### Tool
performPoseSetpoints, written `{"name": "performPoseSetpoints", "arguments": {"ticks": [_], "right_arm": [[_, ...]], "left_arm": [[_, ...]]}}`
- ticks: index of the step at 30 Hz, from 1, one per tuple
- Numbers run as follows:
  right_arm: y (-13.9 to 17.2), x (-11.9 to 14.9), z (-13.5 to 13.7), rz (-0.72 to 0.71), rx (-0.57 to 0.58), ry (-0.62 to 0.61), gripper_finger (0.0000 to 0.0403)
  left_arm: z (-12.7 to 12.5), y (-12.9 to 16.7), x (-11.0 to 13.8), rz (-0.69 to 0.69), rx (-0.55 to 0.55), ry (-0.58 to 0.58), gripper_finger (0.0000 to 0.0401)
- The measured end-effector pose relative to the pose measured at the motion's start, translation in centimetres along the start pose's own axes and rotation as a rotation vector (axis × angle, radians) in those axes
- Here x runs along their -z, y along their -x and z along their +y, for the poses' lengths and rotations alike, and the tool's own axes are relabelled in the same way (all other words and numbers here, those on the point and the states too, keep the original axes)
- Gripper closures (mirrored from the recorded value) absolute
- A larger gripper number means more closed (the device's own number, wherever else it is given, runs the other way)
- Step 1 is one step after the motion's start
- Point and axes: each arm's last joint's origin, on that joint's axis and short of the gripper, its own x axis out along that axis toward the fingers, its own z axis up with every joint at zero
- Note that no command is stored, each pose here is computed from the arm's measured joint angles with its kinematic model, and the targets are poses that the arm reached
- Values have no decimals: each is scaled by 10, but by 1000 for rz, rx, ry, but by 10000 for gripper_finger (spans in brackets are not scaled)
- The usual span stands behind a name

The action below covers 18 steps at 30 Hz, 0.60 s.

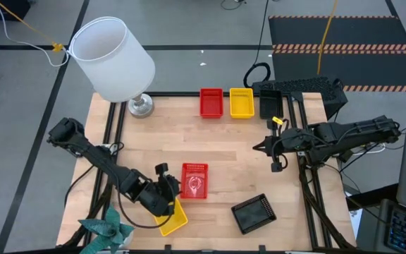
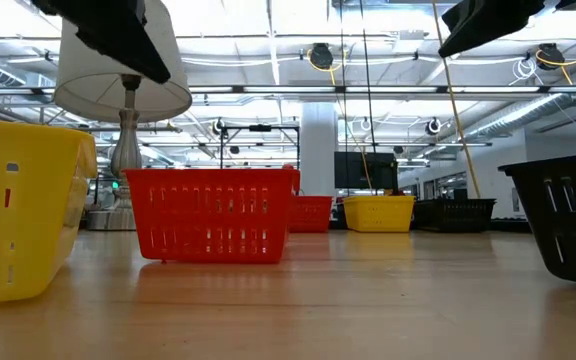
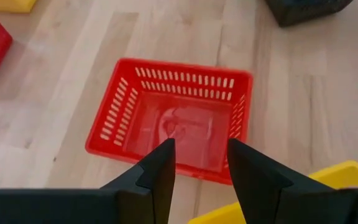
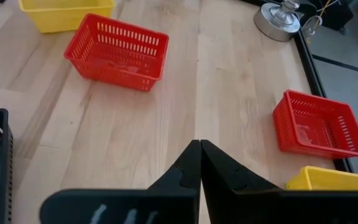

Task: Stack baskets by color
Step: Stack the bottom black bin on top of the black bin

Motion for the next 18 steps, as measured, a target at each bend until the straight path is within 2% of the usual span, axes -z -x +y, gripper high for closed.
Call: {"name": "performPoseSetpoints", "arguments": {"ticks": [3,10,16,18], "right_arm": [[0,0,0,0,-2,0,403],[0,0,0,-1,-3,-45,403],[0,1,0,7,-4,-48,403],[0,2,0,16,-5,-46,403]], "left_arm": [[-9,-6,-3,-43,32,4,254],[-29,-30,-13,-102,61,-108,254],[-43,-50,-45,-165,50,-223,254],[-49,-59,-57,-168,65,-294,254]]}}
